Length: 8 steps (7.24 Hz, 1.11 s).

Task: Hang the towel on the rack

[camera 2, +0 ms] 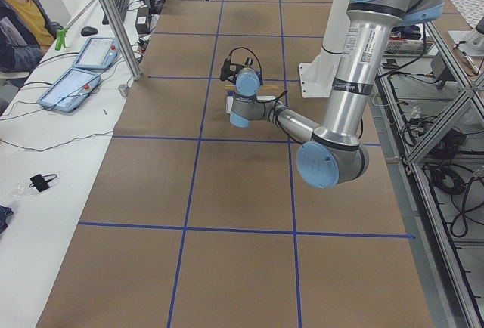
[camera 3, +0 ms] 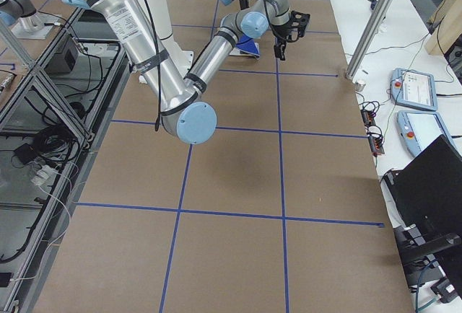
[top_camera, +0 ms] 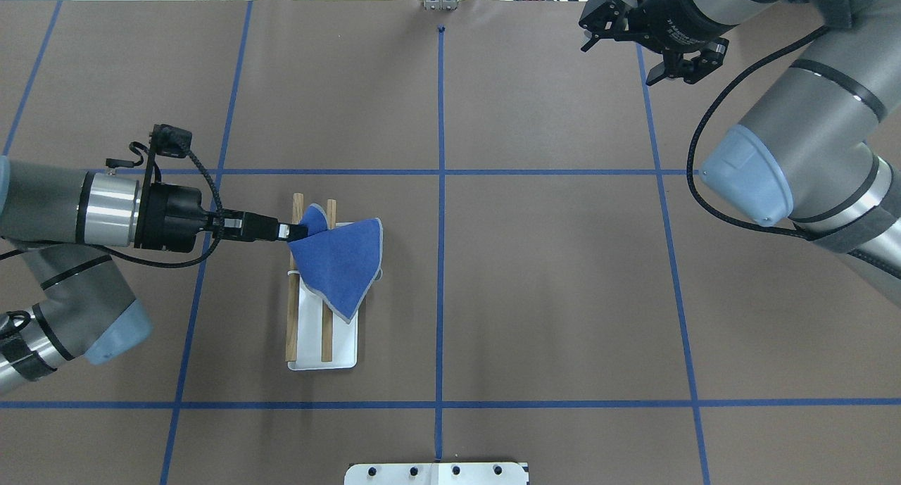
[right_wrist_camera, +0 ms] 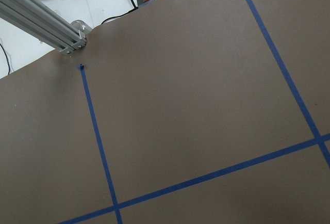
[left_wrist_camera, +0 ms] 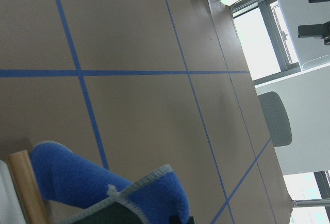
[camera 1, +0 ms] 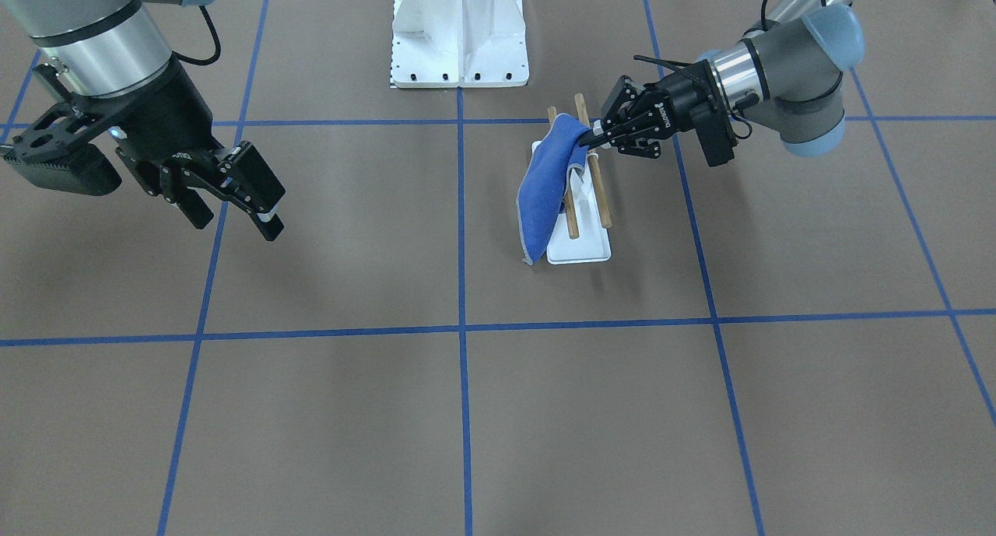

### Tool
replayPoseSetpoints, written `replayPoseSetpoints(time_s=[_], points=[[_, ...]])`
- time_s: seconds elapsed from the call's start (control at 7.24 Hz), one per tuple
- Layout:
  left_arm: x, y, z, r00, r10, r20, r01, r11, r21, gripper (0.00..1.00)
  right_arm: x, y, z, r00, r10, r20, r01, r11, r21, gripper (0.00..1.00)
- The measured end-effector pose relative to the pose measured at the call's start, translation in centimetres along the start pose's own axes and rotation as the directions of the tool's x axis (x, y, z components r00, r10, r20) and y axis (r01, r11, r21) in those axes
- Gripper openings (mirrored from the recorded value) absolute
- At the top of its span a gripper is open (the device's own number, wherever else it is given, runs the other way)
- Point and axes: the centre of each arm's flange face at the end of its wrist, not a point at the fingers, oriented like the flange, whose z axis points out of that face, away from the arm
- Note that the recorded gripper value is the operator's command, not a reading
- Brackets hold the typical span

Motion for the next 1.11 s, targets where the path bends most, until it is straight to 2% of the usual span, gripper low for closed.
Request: replayPoseSetpoints(time_s=[0.55,0.83,1.11], points=[[-2.8,0.8,-4.4,1.000,-0.002,0.011,0.002,1.000,0.022,0.00,0.8,-0.3,0.3,1.000,-0.001,-0.011,0.001,1.000,0.000,1.00],[-3.9,0.9,-6.7,0.998,-0.054,0.026,0.052,0.997,0.051,0.00,1.2,-0.3,0.4,1.000,0.002,-0.016,-0.002,1.000,-0.001,1.00],[-4.4,1.0,-7.5,0.994,-0.102,0.031,0.100,0.993,0.061,0.00,1.4,-0.3,0.4,1.000,0.002,-0.018,-0.002,1.000,-0.001,1.00]])
